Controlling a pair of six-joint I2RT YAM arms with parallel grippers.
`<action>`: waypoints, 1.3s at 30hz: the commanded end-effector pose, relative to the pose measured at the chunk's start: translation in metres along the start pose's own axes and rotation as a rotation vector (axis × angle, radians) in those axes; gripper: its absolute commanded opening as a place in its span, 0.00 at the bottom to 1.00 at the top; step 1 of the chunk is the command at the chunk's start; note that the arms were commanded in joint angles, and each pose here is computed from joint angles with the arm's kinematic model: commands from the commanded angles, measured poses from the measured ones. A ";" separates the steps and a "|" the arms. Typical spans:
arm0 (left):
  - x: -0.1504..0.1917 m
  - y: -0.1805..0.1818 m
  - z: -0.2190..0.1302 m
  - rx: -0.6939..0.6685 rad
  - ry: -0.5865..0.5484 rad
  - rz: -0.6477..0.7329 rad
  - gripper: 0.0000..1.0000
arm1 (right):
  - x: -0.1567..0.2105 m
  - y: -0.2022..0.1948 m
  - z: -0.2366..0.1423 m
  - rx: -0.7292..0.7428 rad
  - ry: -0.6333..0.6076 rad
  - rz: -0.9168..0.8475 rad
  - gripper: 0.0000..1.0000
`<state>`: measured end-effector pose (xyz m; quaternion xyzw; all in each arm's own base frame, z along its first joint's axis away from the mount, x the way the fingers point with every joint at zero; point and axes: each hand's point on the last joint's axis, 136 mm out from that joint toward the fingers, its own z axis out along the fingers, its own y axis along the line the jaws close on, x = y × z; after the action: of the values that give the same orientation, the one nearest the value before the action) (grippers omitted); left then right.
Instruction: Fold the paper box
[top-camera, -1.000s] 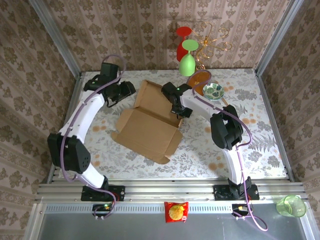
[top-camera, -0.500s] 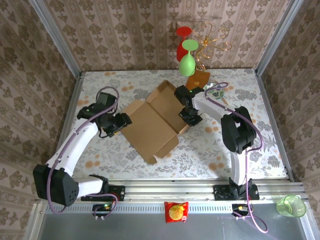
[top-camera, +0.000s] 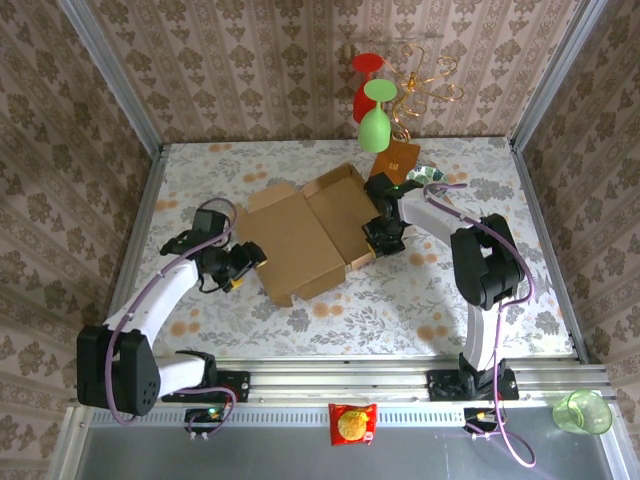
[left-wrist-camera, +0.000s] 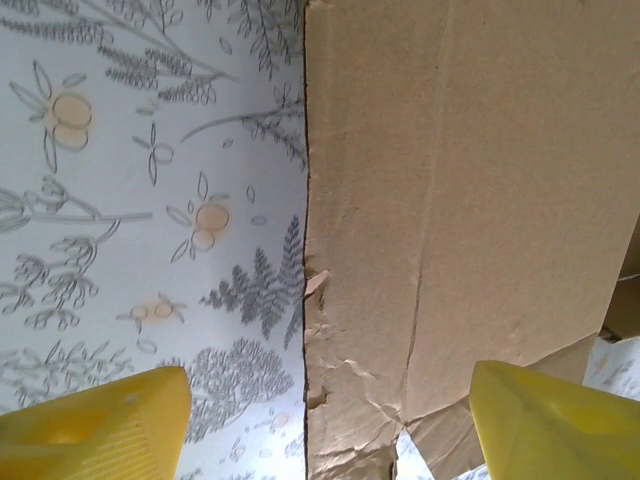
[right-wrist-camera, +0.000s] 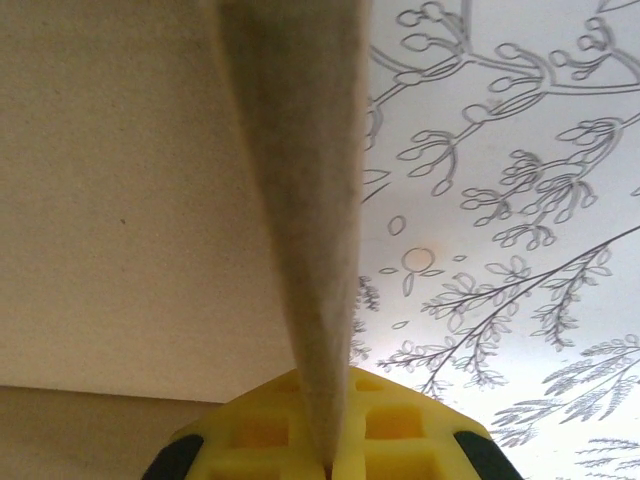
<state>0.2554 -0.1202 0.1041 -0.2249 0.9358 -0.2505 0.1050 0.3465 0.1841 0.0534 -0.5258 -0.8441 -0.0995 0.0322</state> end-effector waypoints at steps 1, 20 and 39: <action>-0.022 -0.030 -0.009 0.153 -0.093 0.057 0.75 | 0.009 0.009 -0.011 -0.054 0.052 0.016 0.00; -0.058 -0.018 0.012 0.158 -0.259 0.102 0.72 | 0.020 0.020 -0.005 -0.086 0.098 0.016 0.00; -0.067 -0.037 0.010 0.026 -0.242 0.234 0.00 | 0.029 0.017 0.001 -0.091 0.109 0.016 0.00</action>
<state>0.3318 -0.1250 0.1134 -0.1683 0.9176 -0.2599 0.2491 0.3512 0.2097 0.0527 -0.5315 -0.8322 -0.1498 0.0497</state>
